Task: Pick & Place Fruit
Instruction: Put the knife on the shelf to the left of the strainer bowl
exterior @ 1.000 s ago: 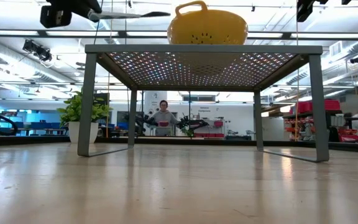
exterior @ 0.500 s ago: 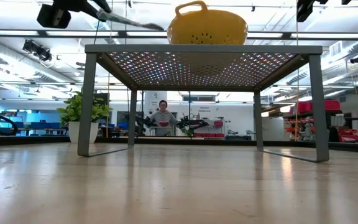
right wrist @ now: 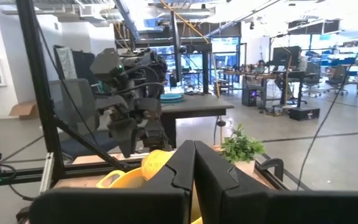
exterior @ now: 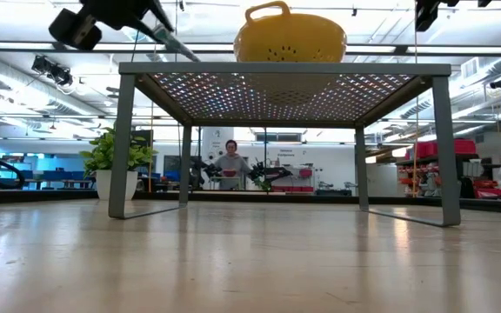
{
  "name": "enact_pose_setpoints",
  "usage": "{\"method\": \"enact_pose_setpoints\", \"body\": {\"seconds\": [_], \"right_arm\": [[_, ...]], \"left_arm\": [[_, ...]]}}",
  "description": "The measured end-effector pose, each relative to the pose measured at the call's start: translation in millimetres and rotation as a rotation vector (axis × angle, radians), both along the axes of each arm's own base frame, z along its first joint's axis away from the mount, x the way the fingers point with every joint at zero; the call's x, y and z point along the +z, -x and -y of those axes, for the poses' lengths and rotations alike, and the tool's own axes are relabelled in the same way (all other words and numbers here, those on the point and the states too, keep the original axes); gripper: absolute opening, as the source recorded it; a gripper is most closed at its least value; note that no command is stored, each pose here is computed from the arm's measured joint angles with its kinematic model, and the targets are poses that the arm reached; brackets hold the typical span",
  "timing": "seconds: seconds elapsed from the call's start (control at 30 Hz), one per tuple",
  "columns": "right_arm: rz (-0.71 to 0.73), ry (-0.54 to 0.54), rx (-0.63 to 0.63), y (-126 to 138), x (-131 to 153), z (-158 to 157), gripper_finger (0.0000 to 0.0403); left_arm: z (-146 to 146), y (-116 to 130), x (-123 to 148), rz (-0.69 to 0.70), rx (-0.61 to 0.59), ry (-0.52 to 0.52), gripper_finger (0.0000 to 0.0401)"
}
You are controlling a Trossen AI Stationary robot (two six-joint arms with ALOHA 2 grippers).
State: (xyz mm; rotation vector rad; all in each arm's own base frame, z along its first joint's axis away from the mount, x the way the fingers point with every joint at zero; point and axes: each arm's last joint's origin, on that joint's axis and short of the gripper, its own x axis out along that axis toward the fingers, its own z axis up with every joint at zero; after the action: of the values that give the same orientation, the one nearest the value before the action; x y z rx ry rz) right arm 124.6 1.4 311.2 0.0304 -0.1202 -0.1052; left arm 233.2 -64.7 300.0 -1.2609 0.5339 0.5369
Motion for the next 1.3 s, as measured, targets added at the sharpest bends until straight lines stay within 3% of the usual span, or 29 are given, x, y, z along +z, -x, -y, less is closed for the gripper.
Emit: {"method": "enact_pose_setpoints", "body": {"seconds": [0.23,0.5,0.63,1.3], "right_arm": [[0.000,0.000,-0.003,0,0,0,0.0015],[-0.003,0.000,-0.003,0,0,0,0.0015],[-0.002,0.000,-0.003,0,0,0,0.0015],[0.001,0.000,-0.003,0,0,0,0.0015]], "left_arm": [[0,0,1,0.017,0.087,0.106,0.0068],[8,-17,-11,-0.009,0.049,0.191,0.0068],[11,-26,-19,-0.021,0.038,0.192,0.0068],[8,-23,-24,-0.060,0.140,0.207,0.0068]]}}
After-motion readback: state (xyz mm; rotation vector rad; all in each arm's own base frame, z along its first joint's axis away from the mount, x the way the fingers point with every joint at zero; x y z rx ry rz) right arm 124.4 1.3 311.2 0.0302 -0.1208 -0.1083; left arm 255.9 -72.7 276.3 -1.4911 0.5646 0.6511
